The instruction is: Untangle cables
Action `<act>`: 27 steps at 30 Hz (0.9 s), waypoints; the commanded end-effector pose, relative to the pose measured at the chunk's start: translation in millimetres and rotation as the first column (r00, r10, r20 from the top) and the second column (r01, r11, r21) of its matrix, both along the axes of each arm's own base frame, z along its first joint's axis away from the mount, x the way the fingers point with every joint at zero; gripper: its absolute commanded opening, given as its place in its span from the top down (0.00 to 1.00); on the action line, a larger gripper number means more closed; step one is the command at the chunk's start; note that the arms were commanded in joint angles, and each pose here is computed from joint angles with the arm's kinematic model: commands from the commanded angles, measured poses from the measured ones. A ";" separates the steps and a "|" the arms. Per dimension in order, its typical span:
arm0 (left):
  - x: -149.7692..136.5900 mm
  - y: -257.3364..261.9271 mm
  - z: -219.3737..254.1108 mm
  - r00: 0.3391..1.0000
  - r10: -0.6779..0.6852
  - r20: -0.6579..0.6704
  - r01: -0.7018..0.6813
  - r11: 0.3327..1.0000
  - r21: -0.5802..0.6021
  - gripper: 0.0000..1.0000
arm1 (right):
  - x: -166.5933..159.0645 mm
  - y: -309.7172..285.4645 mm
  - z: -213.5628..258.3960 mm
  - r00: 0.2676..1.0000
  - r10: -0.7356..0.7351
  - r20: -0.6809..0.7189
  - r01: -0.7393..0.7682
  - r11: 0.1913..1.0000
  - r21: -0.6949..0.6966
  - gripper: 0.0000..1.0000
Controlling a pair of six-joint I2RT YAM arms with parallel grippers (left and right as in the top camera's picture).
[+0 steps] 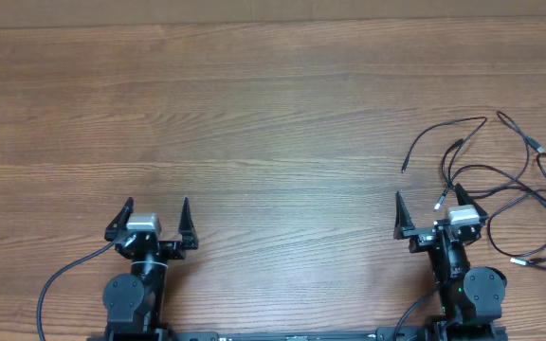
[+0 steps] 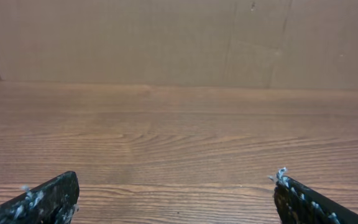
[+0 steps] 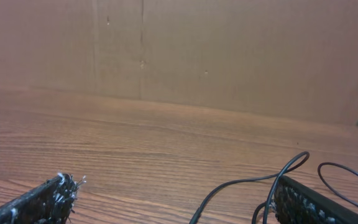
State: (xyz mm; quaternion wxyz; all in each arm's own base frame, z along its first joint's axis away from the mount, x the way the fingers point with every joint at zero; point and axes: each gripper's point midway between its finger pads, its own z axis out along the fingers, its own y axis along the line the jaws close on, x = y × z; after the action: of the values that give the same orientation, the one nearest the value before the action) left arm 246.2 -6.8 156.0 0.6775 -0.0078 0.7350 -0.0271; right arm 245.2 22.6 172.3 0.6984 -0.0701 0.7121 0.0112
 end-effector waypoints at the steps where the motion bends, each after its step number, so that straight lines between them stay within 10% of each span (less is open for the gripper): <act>1: -0.3 -1.0 0.2 1.000 -0.008 0.004 0.008 1.000 -0.030 0.00 | 0.1 0.6 -1.9 1.000 0.002 0.003 -0.002 1.000 0.000 0.00; 27: -0.2 -0.7 -0.1 1.000 -0.006 0.003 0.006 0.999 -0.037 0.00 | 0.1 0.6 -1.9 1.000 0.002 0.003 -0.002 1.000 0.000 0.00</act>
State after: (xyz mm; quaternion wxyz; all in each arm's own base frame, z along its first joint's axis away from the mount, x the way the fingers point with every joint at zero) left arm 246.2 -7.9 156.2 0.6772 -0.0147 0.7346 -0.0379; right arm 245.2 22.6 172.3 0.6984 -0.0700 0.7121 0.0113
